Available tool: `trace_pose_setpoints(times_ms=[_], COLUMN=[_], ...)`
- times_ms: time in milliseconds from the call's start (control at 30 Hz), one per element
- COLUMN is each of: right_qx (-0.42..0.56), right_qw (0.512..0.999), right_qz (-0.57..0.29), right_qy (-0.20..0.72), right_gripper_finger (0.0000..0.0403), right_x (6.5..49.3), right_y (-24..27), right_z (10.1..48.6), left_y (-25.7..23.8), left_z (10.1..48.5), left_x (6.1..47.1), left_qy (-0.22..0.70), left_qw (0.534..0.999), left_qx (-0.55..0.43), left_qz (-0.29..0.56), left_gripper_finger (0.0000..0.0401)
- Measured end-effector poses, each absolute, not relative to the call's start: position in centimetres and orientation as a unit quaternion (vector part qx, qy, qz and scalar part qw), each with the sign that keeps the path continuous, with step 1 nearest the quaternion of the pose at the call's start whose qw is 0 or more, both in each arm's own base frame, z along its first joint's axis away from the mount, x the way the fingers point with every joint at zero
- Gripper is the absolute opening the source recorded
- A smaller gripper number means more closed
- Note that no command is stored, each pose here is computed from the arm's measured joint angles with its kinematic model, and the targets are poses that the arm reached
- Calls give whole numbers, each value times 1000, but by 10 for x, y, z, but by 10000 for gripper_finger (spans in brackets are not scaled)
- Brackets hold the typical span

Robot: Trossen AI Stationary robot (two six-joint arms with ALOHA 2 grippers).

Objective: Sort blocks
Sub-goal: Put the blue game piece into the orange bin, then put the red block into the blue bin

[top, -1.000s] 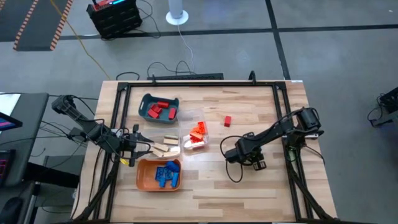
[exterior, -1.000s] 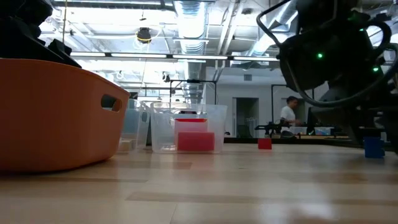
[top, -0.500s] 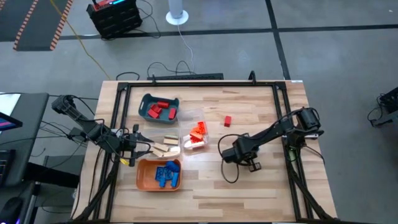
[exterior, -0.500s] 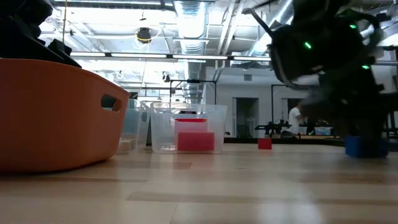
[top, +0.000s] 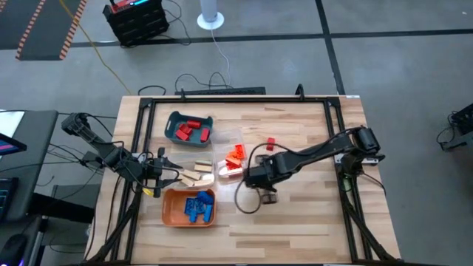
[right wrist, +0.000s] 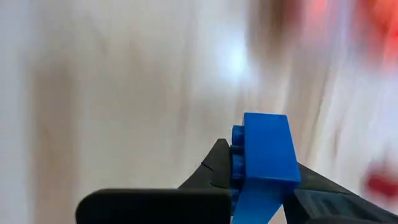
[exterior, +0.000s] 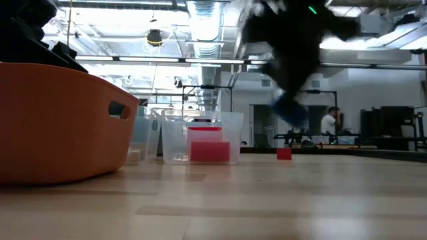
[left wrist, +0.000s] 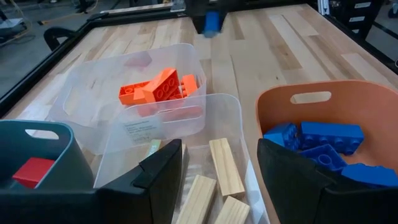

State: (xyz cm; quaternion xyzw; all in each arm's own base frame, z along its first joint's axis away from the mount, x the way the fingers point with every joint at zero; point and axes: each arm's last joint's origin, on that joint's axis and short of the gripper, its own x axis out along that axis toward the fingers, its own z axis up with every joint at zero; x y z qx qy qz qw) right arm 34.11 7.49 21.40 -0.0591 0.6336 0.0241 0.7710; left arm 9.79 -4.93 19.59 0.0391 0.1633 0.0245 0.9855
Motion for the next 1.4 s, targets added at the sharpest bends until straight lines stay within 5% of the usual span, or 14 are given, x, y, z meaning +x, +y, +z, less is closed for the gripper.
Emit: trace_pose_setpoints(times_ms=[233,533,800,1100,1300,1400], right_qx=[-1,34,33,39,26,-11], right_qw=[926,935,917,894,893,851], right_qz=[74,167,194,181,74,-35], right_qy=[371,311,348,408,443,523], right_gripper_finger=[0,0,7,109,132,131], right_x=[401,473,512,511,480,456], right_y=[90,116,128,118,93,79], right_z=[258,238,217,231,286,288], left_y=[-49,-50,-50,-50,-50,-50], left_z=[197,199,200,199,199,199], left_x=[98,98,98,98,98,98], left_qy=[160,155,158,161,160,161], left_qw=[986,988,987,987,987,987], left_qx=[36,17,15,16,17,17], left_qz=[24,20,19,20,20,20], left_gripper_finger=[203,203,203,203,203,203])
